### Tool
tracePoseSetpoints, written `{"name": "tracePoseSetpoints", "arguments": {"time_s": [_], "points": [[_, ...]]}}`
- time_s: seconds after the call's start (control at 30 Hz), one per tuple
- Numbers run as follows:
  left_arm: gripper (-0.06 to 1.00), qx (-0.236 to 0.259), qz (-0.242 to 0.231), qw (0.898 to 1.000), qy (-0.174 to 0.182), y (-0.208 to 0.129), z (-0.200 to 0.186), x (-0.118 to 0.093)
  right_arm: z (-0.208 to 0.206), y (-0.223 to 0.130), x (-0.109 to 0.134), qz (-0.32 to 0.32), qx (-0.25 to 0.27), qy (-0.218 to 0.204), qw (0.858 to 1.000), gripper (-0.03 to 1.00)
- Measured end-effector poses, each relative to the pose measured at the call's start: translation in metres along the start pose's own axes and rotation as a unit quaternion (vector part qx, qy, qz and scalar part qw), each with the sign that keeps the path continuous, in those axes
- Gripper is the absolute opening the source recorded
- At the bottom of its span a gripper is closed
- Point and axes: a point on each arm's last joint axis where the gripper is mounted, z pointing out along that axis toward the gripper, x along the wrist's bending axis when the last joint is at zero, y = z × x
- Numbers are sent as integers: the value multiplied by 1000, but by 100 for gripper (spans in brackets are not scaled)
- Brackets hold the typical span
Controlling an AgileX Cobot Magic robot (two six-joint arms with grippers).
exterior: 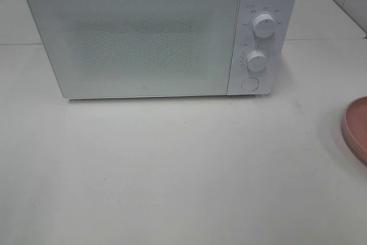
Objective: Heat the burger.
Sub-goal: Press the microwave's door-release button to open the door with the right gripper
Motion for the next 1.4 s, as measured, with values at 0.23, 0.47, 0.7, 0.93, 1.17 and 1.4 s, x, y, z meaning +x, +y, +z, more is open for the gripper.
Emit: {"name": "tracePoseSetpoints", "arguments": {"time_s": [0.23, 0.47, 0.7, 0.93, 1.17, 1.4], "points": [[99, 0, 0, 1000, 0, 0, 0, 0, 0, 0, 0, 0, 0, 0, 1000, 75], [99, 0, 0, 1000, 0, 0, 0, 0, 0, 0, 0, 0, 0, 0, 1000, 75], [99, 0, 0, 1000, 0, 0, 0, 0, 0, 0, 0, 0, 0, 0, 1000, 75], [99, 0, 0, 1000, 0, 0, 0, 0, -1, 19, 2, 0, -26, 3, 1000, 75], [99, 0, 0, 1000, 0, 0, 0, 0, 21, 35, 4, 0, -13, 1, 1000, 76], [99, 0, 0, 1000, 0, 0, 0, 0, 45, 50, 5, 0, -13, 1, 1000, 76]]}}
